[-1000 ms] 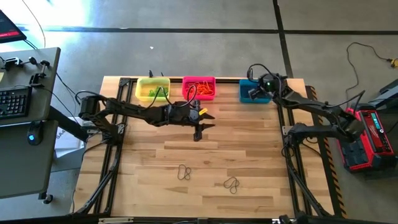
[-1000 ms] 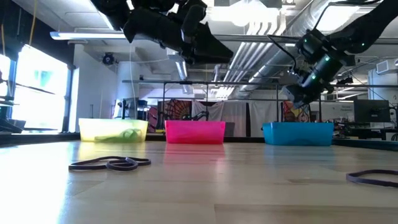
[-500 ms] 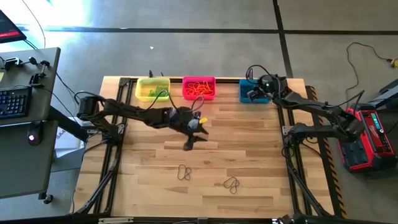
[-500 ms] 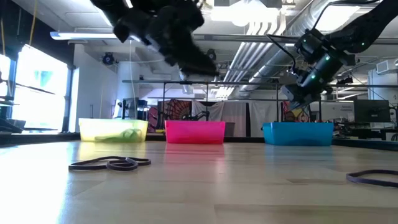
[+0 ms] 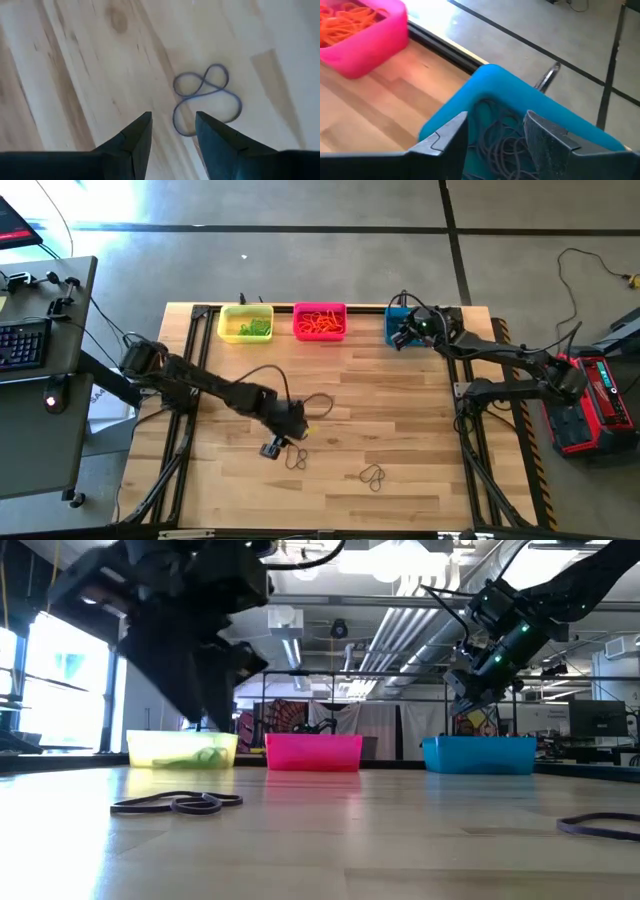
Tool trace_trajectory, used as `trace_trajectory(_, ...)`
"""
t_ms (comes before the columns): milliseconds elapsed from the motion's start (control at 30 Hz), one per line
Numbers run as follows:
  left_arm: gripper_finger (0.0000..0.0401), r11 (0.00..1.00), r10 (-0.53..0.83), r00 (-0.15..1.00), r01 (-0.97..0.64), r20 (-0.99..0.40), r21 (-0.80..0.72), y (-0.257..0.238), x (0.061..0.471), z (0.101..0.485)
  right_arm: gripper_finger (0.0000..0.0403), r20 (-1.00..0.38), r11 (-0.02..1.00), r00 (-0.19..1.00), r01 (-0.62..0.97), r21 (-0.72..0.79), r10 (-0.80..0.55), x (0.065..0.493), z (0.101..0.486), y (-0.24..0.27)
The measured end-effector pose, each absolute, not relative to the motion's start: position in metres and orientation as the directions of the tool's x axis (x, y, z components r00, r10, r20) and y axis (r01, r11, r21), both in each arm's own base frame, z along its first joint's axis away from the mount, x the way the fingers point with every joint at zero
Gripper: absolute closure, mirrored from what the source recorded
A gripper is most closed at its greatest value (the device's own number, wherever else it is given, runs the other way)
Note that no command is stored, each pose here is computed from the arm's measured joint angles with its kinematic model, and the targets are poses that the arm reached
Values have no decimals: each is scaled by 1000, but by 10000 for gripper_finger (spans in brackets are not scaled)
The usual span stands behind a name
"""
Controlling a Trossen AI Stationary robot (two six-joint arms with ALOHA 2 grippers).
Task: Sort rubber bands into baskets
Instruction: Put the violet rubber band into the blue bin
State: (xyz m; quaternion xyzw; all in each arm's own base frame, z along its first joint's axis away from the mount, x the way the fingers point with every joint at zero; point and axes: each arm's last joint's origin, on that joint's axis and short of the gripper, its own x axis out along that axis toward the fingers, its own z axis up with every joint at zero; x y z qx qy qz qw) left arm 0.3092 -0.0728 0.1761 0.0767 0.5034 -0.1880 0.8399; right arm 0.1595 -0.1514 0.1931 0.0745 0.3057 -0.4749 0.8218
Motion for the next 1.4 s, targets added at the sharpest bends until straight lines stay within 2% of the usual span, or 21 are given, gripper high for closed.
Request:
trace_trajectory(133, 256, 928, -185, 403, 371, -896, -25, -86, 309, 165, 222, -574, 559, 389, 816, -149, -721, 165, 193, -145)
trace_trajectory(333, 263, 955, -168, 375, 290, -912, -57, -91, 312, 150, 222, -575, 590, 422, 796, -134, -701, 172, 193, -137)
trace_trajectory(767, 340, 964, -164, 311, 253, -936, -85, -96, 315, 127, 222, -578, 588, 431, 801, -108, -693, 174, 193, -134)
trace_trajectory(900, 384, 972, -135, 318, 229, -938, -62, -95, 314, 129, 225, -575, 578, 435, 812, -83, -693, 175, 193, -133)
trace_trajectory(1033, 396, 980, -91, 337, 196, -937, -25, -93, 312, 134, 264, -572, 606, 458, 791, -87, -680, 179, 193, -127)
trace_trajectory(1200, 400, 988, -69, 397, 156, -915, -7, -85, 312, 150, 382, -572, 671, 515, 736, -87, -639, 190, 193, -111)
trace_trajectory(1400, 401, 997, -31, 508, 78, -861, 11, -64, 313, 180, 399, -522, 759, 630, 649, -52, -575, 206, 197, -83)
